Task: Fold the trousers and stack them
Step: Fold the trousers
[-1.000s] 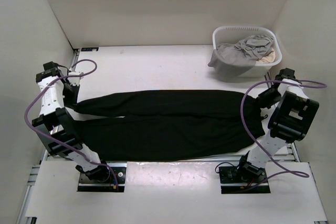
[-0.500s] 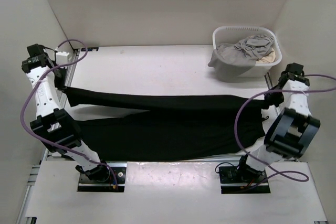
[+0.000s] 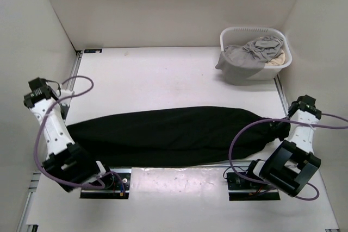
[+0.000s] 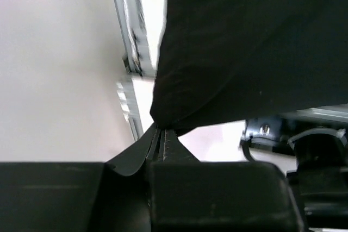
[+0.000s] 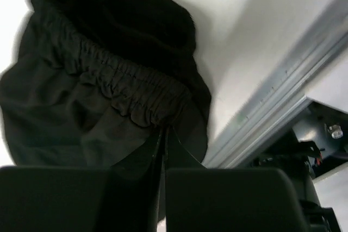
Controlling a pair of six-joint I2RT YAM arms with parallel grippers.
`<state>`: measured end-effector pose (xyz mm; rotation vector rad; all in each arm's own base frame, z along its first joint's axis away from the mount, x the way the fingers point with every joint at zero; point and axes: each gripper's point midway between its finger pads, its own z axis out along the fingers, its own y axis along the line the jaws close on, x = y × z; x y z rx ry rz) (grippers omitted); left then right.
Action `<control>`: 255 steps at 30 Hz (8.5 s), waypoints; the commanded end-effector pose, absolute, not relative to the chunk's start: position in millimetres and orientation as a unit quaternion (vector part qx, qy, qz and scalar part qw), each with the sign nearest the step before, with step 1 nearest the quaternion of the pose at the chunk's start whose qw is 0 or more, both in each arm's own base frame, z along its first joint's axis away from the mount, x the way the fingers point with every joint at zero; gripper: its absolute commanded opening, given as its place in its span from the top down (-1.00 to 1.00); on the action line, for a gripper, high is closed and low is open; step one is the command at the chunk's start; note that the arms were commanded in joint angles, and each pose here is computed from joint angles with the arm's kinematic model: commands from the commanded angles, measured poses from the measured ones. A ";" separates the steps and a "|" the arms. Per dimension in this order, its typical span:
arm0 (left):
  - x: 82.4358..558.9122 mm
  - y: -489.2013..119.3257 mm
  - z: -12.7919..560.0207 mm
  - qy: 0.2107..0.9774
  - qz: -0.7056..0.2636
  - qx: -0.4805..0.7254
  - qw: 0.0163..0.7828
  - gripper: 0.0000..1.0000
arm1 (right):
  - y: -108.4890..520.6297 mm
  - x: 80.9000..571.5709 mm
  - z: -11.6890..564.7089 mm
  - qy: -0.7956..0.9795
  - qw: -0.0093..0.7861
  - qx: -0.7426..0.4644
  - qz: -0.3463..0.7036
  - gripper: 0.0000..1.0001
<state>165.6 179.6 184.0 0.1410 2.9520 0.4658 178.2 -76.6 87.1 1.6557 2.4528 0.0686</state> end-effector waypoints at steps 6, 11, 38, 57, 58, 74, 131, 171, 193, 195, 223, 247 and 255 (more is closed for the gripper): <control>112.6 190.5 168.0 0.975 0.209 0.071 -0.001 0.72 | -74.1 167.3 87.2 0.831 0.106 0.546 0.015 1.00; 121.1 205.7 193.7 0.968 0.238 0.073 0.008 0.72 | -79.4 173.5 104.3 0.836 0.122 0.535 0.013 1.00; 44.7 206.7 99.1 0.965 0.192 0.090 -0.157 0.72 | -84.5 147.3 83.6 0.854 0.079 0.515 -0.009 1.00; 93.5 274.1 153.6 0.960 0.261 0.030 -0.092 -0.24 | -97.6 193.0 132.0 0.860 0.187 0.474 -0.027 -0.46; 100.8 279.4 159.7 0.960 0.267 0.024 -0.079 -0.24 | -92.1 201.1 136.0 0.867 0.198 0.456 -0.023 -0.44; 142.7 151.4 32.4 0.983 0.075 0.160 -0.056 -0.13 | 14.7 210.3 33.6 0.931 0.069 0.359 0.024 -0.10; 297.4 95.3 44.6 0.988 0.039 0.145 0.027 -0.06 | -116.5 305.0 34.5 0.863 0.152 0.482 -0.005 1.00; 303.1 29.6 -7.8 0.975 -0.039 0.216 -0.017 -0.02 | 243.4 259.6 106.9 0.892 0.369 0.065 -0.251 1.00; 336.2 42.5 49.7 0.978 0.013 0.203 0.045 -0.08 | 387.4 194.0 222.8 0.894 0.374 -0.214 0.124 -0.69; 338.7 42.2 56.1 0.979 0.013 0.197 0.048 -0.08 | 364.2 198.9 227.7 0.898 0.372 -0.203 0.116 -0.55; 349.5 -198.3 185.4 0.855 -0.141 0.468 0.172 -0.10 | 164.2 307.5 111.9 0.967 0.229 -0.001 0.115 0.41; 292.0 -303.8 34.5 0.809 -0.124 0.570 0.076 -0.03 | 46.0 278.1 23.7 0.964 0.109 0.182 0.159 -0.59; 289.8 -308.4 32.6 0.806 -0.138 0.570 0.078 -0.03 | 36.9 297.7 60.8 0.967 0.145 0.154 0.142 -0.61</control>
